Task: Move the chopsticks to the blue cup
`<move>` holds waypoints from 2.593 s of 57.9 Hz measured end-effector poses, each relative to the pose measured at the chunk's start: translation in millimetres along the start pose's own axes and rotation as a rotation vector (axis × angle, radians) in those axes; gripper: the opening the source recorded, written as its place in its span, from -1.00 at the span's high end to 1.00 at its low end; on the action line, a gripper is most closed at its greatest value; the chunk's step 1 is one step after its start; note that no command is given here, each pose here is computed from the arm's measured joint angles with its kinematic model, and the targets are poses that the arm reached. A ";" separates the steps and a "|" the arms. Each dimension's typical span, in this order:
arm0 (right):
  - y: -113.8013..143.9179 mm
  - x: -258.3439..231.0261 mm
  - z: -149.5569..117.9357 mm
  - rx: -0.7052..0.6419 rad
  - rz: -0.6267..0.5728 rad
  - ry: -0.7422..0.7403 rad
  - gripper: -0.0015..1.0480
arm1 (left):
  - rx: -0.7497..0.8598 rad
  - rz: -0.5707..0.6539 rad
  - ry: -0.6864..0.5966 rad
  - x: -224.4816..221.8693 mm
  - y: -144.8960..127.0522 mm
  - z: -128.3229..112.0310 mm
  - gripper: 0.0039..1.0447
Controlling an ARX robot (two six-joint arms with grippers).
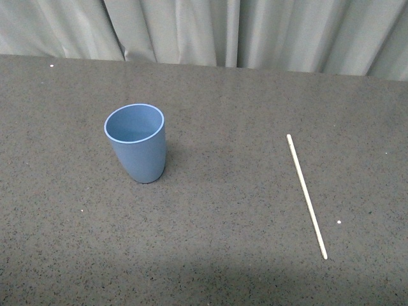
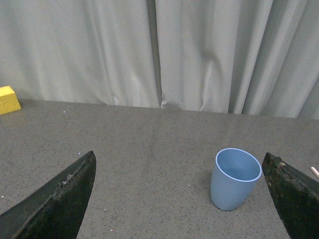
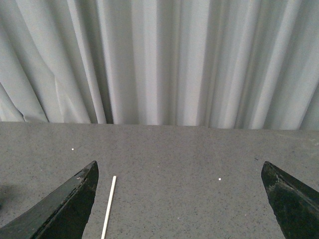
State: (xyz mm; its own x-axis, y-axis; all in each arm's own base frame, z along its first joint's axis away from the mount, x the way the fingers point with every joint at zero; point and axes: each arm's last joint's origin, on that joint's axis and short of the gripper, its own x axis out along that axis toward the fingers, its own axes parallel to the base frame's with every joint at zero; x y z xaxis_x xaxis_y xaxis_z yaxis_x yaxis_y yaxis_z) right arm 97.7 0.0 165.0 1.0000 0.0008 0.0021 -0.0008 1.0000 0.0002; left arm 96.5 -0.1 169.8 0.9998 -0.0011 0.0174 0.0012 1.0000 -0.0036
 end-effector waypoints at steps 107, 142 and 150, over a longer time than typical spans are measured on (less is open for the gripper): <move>82.7 227.7 -86.2 -0.042 0.143 1.033 -0.82 | 0.000 0.000 0.000 0.0 0.0 0.0 -0.88; 108.7 261.5 -124.6 -0.047 0.112 1.189 0.39 | 0.000 0.000 0.000 0.0 0.0 0.0 -0.88; 108.1 261.7 -124.7 -0.046 0.109 1.187 0.77 | 0.000 0.000 0.000 0.0 0.0 0.0 -0.88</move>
State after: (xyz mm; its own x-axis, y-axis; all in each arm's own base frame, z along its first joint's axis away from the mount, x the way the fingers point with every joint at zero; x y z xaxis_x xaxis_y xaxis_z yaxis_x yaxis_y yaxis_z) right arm 359.6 108.4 40.8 0.3721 0.0609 -0.9262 -0.1097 0.9937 0.0213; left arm 96.5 -0.1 169.8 0.9998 -0.0011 0.0174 0.0012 1.0000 -0.0036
